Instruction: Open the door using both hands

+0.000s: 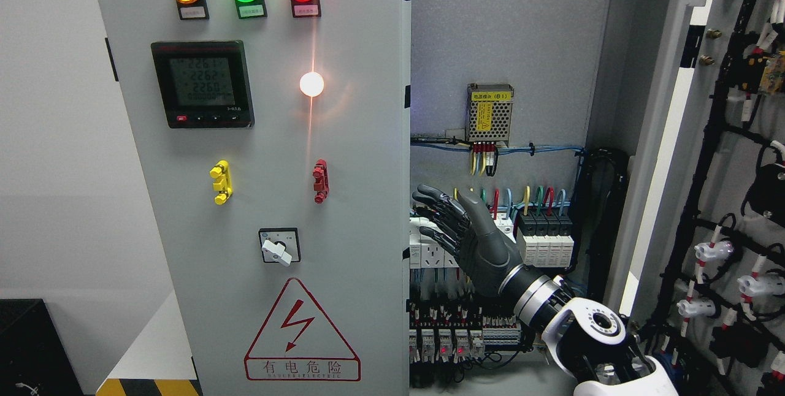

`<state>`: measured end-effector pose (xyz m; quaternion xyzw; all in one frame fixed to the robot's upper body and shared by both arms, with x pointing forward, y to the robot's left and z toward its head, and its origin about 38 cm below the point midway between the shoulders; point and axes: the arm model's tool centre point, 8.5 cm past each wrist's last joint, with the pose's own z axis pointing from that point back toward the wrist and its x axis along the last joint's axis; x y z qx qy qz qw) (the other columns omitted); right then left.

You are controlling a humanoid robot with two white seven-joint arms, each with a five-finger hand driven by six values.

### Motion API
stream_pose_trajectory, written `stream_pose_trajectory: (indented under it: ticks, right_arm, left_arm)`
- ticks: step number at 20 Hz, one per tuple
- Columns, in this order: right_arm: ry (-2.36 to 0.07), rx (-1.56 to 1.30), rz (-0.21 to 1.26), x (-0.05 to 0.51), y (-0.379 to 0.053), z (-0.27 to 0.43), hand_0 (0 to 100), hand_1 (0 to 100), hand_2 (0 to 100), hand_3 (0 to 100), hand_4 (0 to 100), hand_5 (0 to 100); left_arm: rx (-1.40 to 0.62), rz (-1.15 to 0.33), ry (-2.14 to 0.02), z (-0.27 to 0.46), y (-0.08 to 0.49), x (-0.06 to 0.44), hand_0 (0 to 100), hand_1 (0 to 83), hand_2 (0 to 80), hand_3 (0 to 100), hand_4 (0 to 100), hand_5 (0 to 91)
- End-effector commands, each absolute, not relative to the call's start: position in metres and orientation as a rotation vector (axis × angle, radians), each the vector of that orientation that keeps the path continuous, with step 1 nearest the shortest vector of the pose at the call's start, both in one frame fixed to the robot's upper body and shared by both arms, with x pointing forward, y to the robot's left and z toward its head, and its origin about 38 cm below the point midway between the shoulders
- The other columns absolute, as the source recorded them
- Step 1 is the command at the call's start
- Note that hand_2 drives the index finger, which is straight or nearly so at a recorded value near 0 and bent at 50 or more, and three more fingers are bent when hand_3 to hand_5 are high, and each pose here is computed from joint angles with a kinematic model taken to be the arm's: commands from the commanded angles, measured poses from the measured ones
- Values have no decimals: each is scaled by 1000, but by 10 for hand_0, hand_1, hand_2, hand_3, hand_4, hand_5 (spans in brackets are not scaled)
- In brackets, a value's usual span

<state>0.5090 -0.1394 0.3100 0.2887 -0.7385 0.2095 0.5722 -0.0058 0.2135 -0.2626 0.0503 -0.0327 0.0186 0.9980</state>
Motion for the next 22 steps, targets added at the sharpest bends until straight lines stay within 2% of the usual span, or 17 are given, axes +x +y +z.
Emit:
stream_pose_trajectory:
  ticks: [1, 22]
  right_arm:
    - [-1735, 677, 493, 509, -140, 312, 190, 0, 0, 0, 0, 0]
    - [-1726, 730, 582, 507, -133, 325, 191, 0, 0, 0, 0, 0]
  left_arm:
    - [101, 38, -54, -262, 214, -14, 0, 0, 0, 0, 0, 0]
    - [101, 38, -54, -262, 214, -14, 0, 0, 0, 0, 0, 0]
